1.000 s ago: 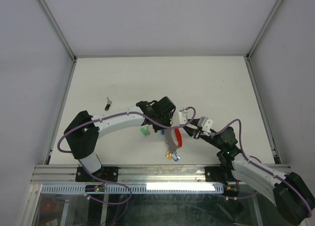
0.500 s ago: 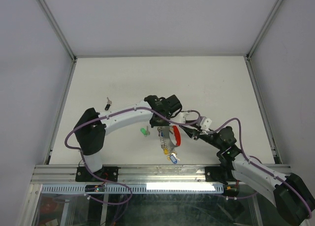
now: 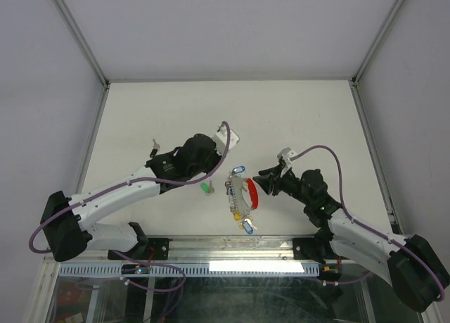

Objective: Put the keys on the keyring
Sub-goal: Place the keyring at the center of the board.

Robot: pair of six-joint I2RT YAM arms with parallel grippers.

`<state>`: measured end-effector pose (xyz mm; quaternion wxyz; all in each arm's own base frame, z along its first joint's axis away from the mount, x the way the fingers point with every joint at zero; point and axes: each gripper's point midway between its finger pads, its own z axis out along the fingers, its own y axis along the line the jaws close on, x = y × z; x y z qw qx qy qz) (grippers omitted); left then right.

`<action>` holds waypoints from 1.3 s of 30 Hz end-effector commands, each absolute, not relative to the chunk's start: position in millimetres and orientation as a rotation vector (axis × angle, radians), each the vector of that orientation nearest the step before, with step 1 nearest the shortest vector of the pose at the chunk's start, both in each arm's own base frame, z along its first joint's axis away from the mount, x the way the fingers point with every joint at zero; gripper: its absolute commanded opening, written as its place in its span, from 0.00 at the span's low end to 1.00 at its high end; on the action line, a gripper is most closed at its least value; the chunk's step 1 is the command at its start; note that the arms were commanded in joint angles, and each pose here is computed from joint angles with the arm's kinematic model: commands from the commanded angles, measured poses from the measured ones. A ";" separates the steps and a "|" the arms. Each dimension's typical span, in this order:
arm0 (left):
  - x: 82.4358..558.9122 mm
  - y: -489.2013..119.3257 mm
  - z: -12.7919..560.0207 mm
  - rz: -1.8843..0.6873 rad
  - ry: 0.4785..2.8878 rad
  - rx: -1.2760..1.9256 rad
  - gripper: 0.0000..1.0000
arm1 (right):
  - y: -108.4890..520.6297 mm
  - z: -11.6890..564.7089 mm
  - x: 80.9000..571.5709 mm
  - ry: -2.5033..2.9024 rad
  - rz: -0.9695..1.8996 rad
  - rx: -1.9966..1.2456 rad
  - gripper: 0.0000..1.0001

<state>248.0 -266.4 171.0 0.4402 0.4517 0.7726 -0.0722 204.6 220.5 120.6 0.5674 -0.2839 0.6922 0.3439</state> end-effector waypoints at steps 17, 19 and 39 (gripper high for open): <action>303.2 -128.8 226.0 -0.293 1.983 0.041 0.59 | 280.3 144.6 239.7 2.238 0.661 -1.063 0.50; 301.4 -126.9 223.6 -0.281 1.994 0.047 0.61 | 291.9 139.6 235.7 2.285 0.678 -1.158 0.47; 296.0 -118.1 212.4 -0.229 2.021 0.055 0.66 | 333.7 92.4 217.0 2.437 0.632 -1.454 0.40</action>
